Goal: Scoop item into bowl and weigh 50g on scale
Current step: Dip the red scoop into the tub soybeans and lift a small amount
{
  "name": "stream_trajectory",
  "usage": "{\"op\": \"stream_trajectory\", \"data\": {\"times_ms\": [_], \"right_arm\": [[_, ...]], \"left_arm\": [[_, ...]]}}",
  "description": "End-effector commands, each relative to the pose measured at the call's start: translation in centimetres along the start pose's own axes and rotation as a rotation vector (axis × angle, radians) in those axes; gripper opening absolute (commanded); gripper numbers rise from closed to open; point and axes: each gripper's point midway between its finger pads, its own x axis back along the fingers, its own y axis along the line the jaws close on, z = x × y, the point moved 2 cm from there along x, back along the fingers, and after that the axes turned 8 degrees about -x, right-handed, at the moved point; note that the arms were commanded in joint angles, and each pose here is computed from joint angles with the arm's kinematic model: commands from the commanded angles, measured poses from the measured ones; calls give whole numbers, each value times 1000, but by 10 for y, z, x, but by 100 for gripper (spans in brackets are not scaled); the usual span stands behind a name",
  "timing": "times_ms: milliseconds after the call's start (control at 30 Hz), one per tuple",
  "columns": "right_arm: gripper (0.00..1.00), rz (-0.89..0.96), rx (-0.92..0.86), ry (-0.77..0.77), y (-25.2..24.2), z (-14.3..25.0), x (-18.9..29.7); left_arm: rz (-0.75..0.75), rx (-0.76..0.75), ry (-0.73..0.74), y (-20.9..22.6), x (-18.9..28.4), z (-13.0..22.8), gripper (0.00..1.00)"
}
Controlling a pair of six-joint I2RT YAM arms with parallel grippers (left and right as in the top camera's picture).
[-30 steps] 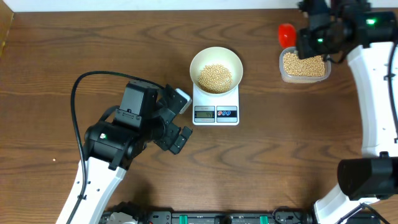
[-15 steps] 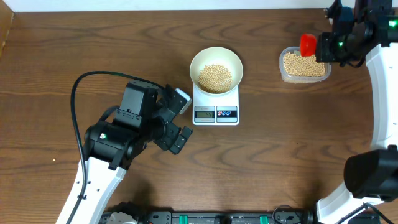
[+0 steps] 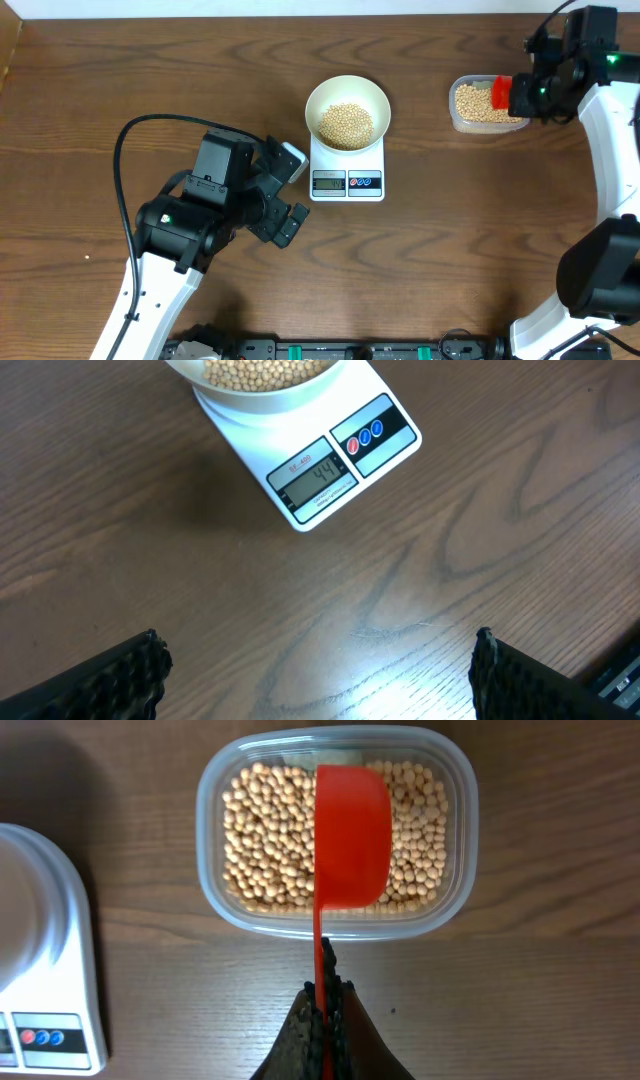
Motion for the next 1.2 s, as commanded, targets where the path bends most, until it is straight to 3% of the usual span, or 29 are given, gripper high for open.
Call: {"op": "stream_trajectory", "data": {"times_ms": [0,467,1167], "right_arm": [[1,25,1,23,-8,7,-11],[1,-30,-20,30,-3,22,-41],[1,-112,-91,19,1,20,-44]], "left_arm": [[4,9,13,-1,-3,3,98],[5,9,13,-1,-3,3,98],[5,9,13,-1,-3,3,98]]}}
